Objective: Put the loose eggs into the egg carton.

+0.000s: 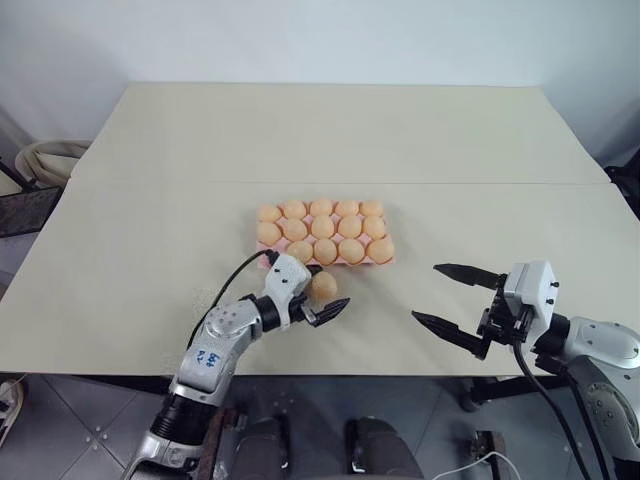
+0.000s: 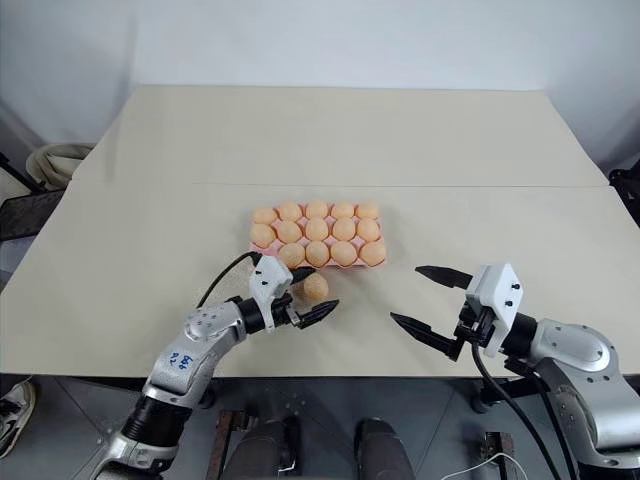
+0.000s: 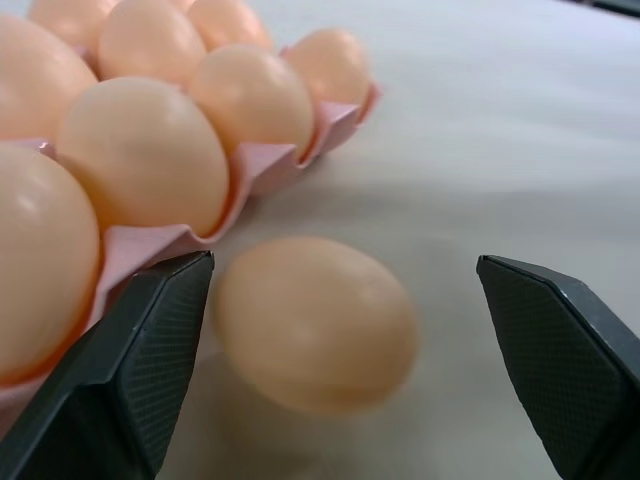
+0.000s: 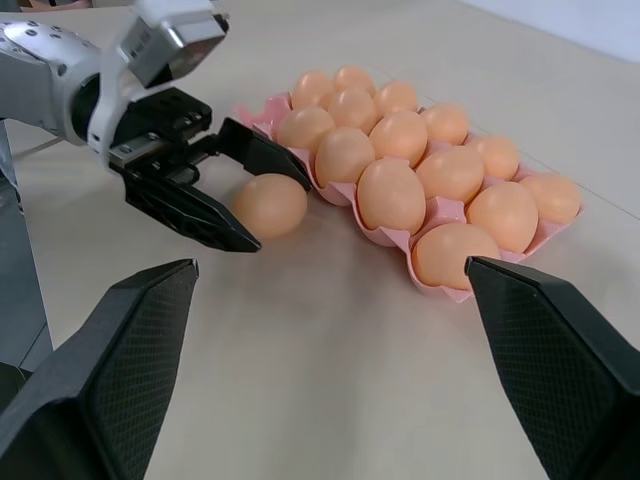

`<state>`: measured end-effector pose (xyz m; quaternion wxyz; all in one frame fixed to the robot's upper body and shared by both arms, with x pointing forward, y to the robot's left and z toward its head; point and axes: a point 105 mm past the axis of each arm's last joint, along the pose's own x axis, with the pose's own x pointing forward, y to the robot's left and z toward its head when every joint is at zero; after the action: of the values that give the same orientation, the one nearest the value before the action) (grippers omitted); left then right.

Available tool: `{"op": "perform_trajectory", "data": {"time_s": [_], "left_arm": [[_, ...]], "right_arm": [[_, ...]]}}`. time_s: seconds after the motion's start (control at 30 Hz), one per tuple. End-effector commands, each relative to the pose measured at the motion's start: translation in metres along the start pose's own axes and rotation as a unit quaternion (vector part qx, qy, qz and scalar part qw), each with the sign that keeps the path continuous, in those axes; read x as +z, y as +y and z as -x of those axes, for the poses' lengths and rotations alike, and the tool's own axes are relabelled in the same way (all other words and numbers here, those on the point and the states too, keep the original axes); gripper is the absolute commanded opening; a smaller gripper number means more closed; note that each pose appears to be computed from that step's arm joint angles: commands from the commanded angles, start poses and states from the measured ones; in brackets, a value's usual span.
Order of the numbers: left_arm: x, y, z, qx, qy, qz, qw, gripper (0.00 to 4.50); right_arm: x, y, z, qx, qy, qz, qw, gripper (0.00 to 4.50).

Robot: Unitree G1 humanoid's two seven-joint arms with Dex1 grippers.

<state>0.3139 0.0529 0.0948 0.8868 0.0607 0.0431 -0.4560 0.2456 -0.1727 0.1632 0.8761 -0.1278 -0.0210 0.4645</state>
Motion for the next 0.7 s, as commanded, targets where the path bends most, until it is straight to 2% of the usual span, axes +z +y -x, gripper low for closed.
{"op": "perform_trajectory", "data": {"time_s": [0.03,0.13,0.27,0.33,0.37,0.6,0.7], "left_arm": [[0.005,-0.003,-0.008,-0.003,-0.006,-0.008,1.0,4.49],[0.005,-0.004,-0.009,-0.005,-0.008,-0.004,1.0,3.86],[0.007,-0.002,-0.005,0.001,-0.015,-0.008,1.0,2.59],[0.014,-0.002,0.005,-0.01,-0.037,-0.005,0.999,1.99],[0.017,0.0,0.013,-0.012,-0.048,-0.006,0.999,1.85],[0.038,0.02,0.076,0.002,-0.107,-0.035,0.994,1.85],[0.043,0.046,0.093,0.054,-0.09,-0.06,0.993,2.83]], "right_arm": [[0.013,0.003,0.002,0.0,-0.011,0.019,1.0,4.5],[0.013,0.003,0.003,-0.003,-0.01,0.019,1.0,4.5],[0.012,0.002,0.004,-0.007,-0.009,0.019,1.0,4.5],[0.011,0.002,0.003,-0.007,-0.008,0.018,1.0,4.5],[0.01,0.002,0.003,-0.006,-0.008,0.017,1.0,4.5],[0.008,0.002,0.001,0.0,-0.008,0.014,1.0,4.5],[0.008,0.001,0.0,0.003,-0.009,0.014,1.0,4.5]]}}
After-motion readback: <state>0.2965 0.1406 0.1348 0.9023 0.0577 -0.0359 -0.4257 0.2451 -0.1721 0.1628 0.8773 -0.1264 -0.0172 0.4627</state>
